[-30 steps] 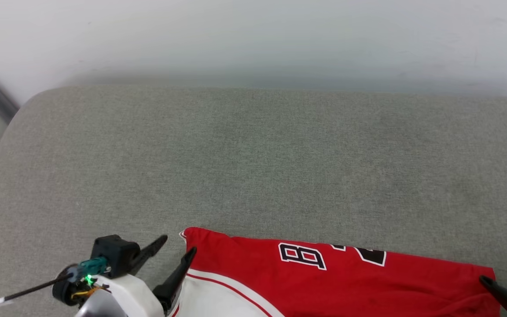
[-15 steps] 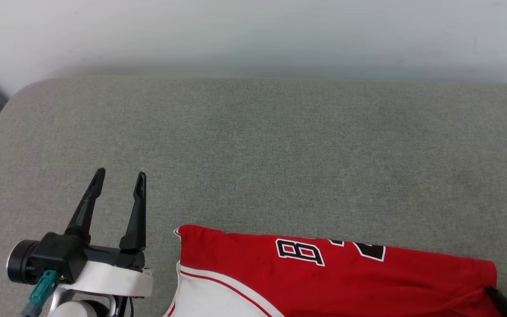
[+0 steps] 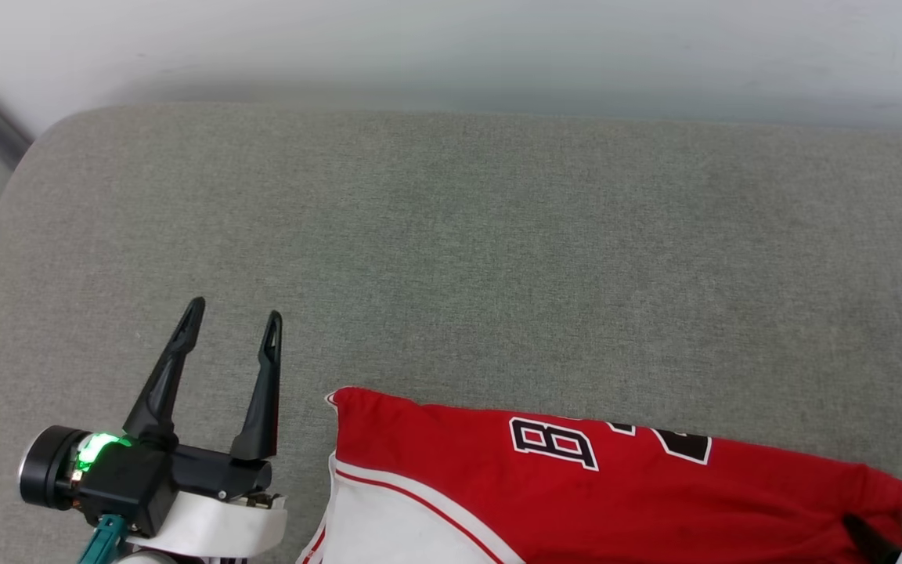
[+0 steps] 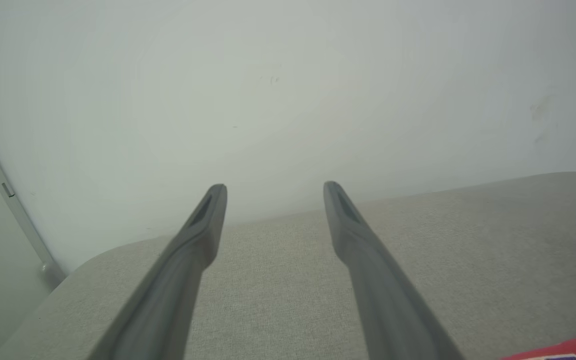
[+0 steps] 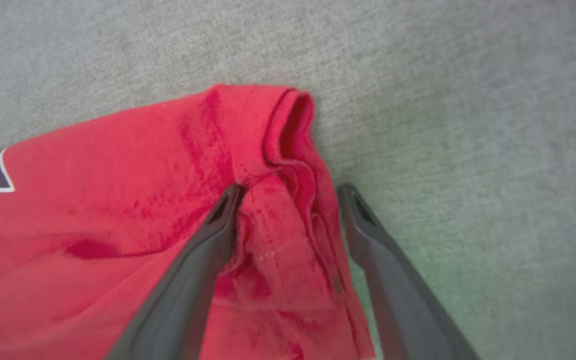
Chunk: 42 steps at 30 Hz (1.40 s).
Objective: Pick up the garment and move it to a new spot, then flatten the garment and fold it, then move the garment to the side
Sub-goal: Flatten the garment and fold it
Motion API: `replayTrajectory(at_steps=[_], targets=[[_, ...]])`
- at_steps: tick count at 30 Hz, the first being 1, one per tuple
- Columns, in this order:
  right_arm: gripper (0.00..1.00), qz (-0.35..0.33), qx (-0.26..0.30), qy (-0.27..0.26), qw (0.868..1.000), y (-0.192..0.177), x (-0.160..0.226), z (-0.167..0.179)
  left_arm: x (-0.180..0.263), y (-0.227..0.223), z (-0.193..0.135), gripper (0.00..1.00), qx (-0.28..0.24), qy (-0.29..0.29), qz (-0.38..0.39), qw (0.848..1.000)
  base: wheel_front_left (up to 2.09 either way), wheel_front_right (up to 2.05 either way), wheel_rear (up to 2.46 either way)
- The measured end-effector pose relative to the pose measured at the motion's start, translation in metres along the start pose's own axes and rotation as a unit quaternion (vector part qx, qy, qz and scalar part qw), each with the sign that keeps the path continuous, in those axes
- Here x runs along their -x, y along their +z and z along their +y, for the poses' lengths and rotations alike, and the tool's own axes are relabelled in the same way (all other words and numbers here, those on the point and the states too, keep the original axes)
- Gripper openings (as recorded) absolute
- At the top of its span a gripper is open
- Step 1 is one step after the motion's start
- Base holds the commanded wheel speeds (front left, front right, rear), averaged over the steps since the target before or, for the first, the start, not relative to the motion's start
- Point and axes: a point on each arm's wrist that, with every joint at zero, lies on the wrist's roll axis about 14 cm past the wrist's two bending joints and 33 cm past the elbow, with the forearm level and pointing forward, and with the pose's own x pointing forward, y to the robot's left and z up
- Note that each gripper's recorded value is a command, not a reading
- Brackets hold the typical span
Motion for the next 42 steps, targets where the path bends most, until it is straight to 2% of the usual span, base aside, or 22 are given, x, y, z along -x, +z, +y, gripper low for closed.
replayTrajectory(at_steps=[2, 3, 4, 5, 6, 10, 16, 23, 26, 28, 31, 36, 42], targets=[[1.00, 0.009, 0.005, 0.006, 1.000, -0.004, -0.003, 0.004, 0.001, 0.000, 0.002, 1.00, 0.000, 0.003, -0.001, 1.000, 0.00, 0.00, 0.00], [0.93, 0.012, 0.005, 0.011, 1.000, -0.005, -0.004, 0.008, 0.001, 0.000, 0.002, 1.00, 0.000, 0.004, -0.001, 1.000, 0.00, 0.00, 0.00], [0.79, 0.015, 0.006, 0.016, 1.000, -0.007, -0.004, 0.010, 0.002, 0.001, 0.002, 1.00, -0.001, 0.003, -0.001, 1.000, 0.00, 0.00, 0.00], [0.04, 0.016, 0.006, 0.019, 1.000, -0.008, -0.005, 0.012, 0.002, 0.000, 0.002, 1.00, -0.002, 0.002, -0.001, 1.000, 0.00, 0.00, 0.00], [0.00, 0.017, 0.006, 0.021, 1.000, -0.009, -0.005, 0.014, 0.003, 0.000, 0.003, 1.00, -0.003, 0.002, 0.000, 1.000, 0.00, 0.00, 0.00], [0.00, 0.007, 0.005, 0.033, 0.999, -0.010, -0.004, 0.021, 0.003, 0.000, 0.002, 1.00, -0.001, 0.002, -0.001, 1.000, 0.00, 0.00, 0.00], [0.00, -0.020, 0.016, 0.014, 1.000, 0.002, 0.004, 0.006, 0.005, -0.002, 0.000, 1.00, 0.011, 0.000, 0.001, 1.000, 0.00, 0.00, 0.00], [0.00, -0.071, 0.040, -0.083, 0.993, 0.042, 0.033, -0.065, 0.007, -0.005, -0.009, 1.00, 0.020, -0.012, 0.006, 1.000, 0.00, 0.00, 0.00], [0.00, -0.078, 0.044, -0.095, 0.991, 0.048, 0.038, -0.074, 0.010, -0.006, -0.011, 1.00, 0.023, -0.015, 0.007, 1.000, 0.00, 0.00, 0.00], [0.00, -0.075, 0.039, -0.075, 0.994, 0.048, 0.038, -0.063, 0.011, -0.004, -0.011, 1.00, 0.024, -0.015, 0.005, 1.000, 0.00, 0.00, 0.00], [0.00, -0.074, 0.031, -0.015, 0.997, 0.046, 0.039, -0.028, 0.014, -0.004, -0.013, 1.00, 0.038, -0.012, 0.005, 0.999, 0.00, 0.00, 0.00], [0.00, -0.060, 0.066, 0.042, 0.995, 0.034, 0.050, 0.014, 0.015, 0.001, -0.016, 1.00, 0.039, -0.017, -0.002, 0.999, 0.00, 0.00, 0.00], [0.00, -0.042, 0.067, 0.161, 0.984, 0.018, 0.061, 0.092, 0.016, 0.004, -0.016, 1.00, 0.042, -0.014, -0.006, 0.999, 0.00, 0.00, 0.00]])
